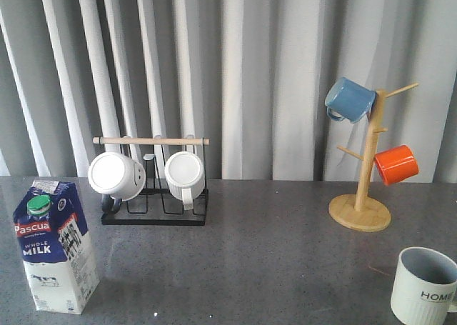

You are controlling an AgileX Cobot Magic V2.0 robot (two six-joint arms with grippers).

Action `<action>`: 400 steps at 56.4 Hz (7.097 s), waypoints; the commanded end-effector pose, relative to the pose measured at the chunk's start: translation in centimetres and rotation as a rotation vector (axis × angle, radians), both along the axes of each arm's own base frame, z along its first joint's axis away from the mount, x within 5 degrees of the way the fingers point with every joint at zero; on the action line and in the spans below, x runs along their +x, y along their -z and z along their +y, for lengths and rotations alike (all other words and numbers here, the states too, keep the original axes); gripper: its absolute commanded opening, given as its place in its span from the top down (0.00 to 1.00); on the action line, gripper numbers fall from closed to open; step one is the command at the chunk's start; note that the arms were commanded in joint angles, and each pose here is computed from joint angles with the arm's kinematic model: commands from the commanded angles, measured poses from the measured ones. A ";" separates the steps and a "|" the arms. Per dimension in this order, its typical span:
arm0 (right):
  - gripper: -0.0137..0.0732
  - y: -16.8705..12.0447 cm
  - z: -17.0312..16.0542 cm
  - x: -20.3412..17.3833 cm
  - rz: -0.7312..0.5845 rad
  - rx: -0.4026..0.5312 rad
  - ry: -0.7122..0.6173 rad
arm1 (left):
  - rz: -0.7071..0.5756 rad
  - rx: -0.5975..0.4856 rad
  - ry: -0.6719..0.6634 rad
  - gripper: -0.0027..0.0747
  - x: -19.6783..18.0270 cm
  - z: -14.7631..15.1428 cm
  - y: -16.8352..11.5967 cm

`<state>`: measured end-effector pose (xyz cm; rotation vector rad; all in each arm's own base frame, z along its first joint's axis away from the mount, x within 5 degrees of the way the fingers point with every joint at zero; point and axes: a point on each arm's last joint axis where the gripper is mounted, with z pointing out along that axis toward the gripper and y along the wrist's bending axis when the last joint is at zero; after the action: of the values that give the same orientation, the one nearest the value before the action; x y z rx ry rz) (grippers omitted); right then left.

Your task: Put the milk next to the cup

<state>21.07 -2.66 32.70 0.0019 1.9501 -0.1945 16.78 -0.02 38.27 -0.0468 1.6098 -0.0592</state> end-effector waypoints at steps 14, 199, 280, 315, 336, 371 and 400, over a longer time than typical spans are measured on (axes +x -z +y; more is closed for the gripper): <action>0.21 6.5 -1.2 -1.9 -0.371 -0.033 -0.031 | -0.118 -0.018 -0.011 0.30 -0.3 0.1 -2.1; 0.85 13.6 15.6 12.6 -0.231 0.218 -0.216 | -0.118 -0.019 -0.011 0.30 -0.3 0.1 -2.1; 0.50 15.6 14.8 10.1 -0.232 0.139 -0.273 | -0.118 -0.019 -0.011 0.30 -0.3 0.1 -2.1; 0.50 1.3 8.8 4.8 -0.431 0.018 -0.393 | -0.118 -0.019 -0.011 0.30 -0.3 0.1 -2.1; 0.86 -4.1 3.0 -0.4 -0.489 0.129 -0.201 | -0.118 -0.019 -0.011 0.30 -0.3 0.1 -2.1; 0.85 -3.9 3.0 -0.5 -0.462 0.122 -0.189 | -0.118 -0.019 -0.011 0.30 -0.3 0.1 -2.1; 0.85 -3.9 3.0 -0.5 -0.462 0.122 -0.189 | -0.092 -0.021 0.029 0.17 1.7 -0.7 -2.4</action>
<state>20.91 0.19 34.56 -0.0379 1.5972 0.0366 17.38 -0.43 38.62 -0.0280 1.6026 -0.0774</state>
